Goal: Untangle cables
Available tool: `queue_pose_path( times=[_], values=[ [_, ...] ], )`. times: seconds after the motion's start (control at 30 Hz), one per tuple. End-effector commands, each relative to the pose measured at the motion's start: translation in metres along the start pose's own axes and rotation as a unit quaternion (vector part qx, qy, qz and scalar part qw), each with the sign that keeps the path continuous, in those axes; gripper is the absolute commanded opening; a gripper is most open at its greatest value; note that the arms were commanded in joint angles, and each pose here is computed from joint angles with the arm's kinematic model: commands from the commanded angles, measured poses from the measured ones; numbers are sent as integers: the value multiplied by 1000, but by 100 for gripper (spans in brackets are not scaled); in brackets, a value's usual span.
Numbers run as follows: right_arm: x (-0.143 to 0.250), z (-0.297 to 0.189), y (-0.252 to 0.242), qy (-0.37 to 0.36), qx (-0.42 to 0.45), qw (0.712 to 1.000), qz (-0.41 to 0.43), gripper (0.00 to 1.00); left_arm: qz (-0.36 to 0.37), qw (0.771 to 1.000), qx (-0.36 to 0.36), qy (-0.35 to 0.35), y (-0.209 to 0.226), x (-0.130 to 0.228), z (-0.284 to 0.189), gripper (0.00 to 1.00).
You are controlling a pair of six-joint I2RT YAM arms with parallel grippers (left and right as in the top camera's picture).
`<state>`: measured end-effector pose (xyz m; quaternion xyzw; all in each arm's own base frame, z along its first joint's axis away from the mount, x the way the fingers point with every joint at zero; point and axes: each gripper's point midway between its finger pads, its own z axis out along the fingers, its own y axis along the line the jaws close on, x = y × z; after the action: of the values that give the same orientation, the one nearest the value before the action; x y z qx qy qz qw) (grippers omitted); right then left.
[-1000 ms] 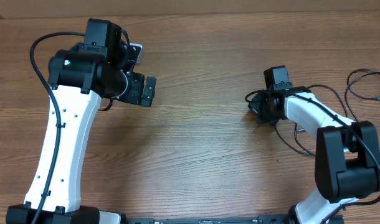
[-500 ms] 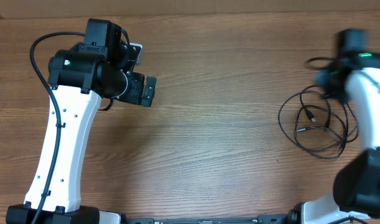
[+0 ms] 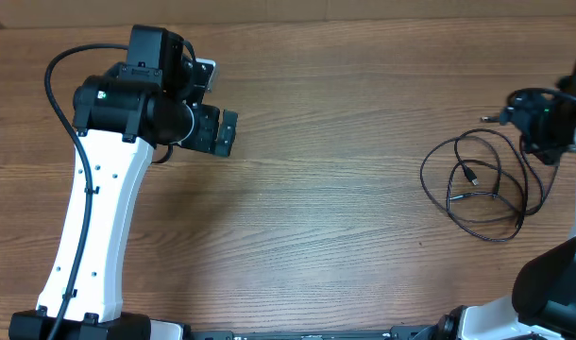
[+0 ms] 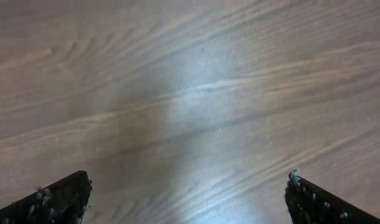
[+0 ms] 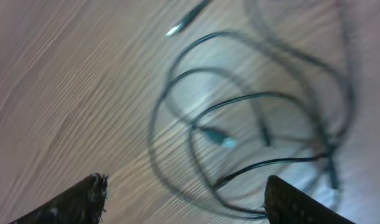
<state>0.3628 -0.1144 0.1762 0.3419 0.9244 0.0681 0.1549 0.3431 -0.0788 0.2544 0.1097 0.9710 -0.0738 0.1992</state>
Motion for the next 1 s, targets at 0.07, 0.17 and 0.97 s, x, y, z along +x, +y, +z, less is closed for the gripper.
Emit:
queue_pose_path(
  times=[0.07,0.17,0.97],
  values=[
    [36,0,57,44,-69,987,-140,89,19,999,3,-44,-8,-23,3,100],
    [59,1,80,62,-79,975,-200,100,18,998,-9,-67,-10,-36,4,100],
    [143,-94,68,-90,-83,964,-236,100,-163,978,-116,58,20,105,-26,100]
  ],
)
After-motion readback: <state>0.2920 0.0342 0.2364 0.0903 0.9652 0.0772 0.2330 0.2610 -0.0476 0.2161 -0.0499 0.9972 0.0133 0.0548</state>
